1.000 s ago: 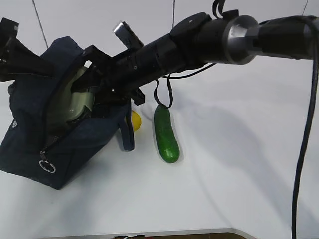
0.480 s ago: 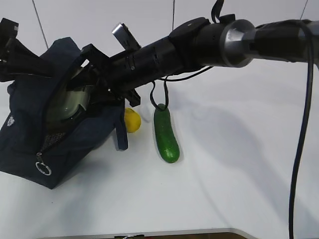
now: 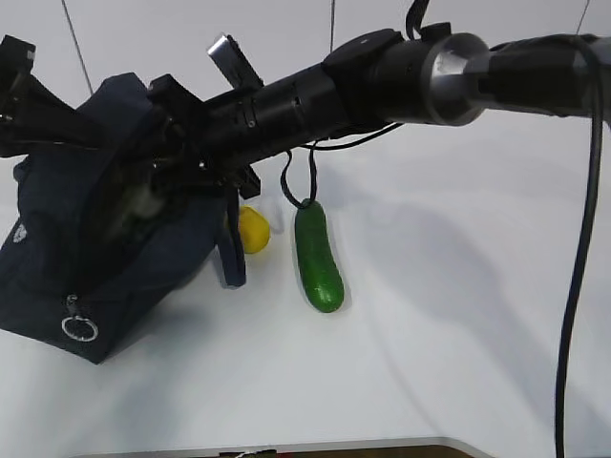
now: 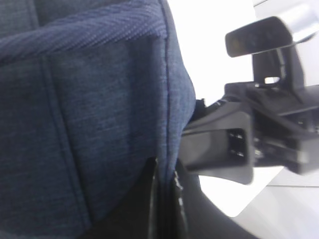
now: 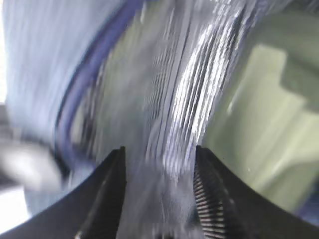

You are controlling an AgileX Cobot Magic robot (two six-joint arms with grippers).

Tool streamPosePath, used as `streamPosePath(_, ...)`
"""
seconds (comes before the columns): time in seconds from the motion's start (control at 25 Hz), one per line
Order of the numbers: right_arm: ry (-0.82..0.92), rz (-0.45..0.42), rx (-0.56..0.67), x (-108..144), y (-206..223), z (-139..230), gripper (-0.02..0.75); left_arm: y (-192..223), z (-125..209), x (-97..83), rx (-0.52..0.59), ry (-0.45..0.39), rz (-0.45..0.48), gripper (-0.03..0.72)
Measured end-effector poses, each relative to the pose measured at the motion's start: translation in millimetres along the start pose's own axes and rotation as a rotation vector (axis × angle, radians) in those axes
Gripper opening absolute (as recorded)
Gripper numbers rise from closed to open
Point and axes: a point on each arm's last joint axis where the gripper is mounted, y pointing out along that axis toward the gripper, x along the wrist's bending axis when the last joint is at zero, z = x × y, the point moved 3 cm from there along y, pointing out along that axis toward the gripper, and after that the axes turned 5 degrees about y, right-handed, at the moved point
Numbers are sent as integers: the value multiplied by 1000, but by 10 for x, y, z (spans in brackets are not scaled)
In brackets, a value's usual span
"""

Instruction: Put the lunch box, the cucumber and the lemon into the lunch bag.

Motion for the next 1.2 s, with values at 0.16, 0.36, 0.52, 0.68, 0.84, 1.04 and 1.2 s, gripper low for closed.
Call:
streamPosePath(0.16,-3,-7,4,13,-2,2,365,0,2,-2,2,2,2,-16)
streamPosePath(0.36,-49,-30,75,40,-5,89,365,0,3,-1,3,3,1,-16)
streamPosePath(0.52,-85,-57,143,40,-63,140,365,0,8,15,7,11,-12,-16)
streamPosePath(0.68,-122,-73,155,130,-213,117,364,-1,13,38,12,24,-31,-16)
streamPosePath(0.84,-172,-48,162,171,-371,84,362,-1,4,48,4,25,-40,-16)
streamPosePath(1.04,-194,-13,196,167,-531,80,360,-2,-6,60,-4,27,-50,-16)
streamPosePath(1.2,-170,89,235,94,-598,103,359,-2,-8,62,-6,27,-51,-16)
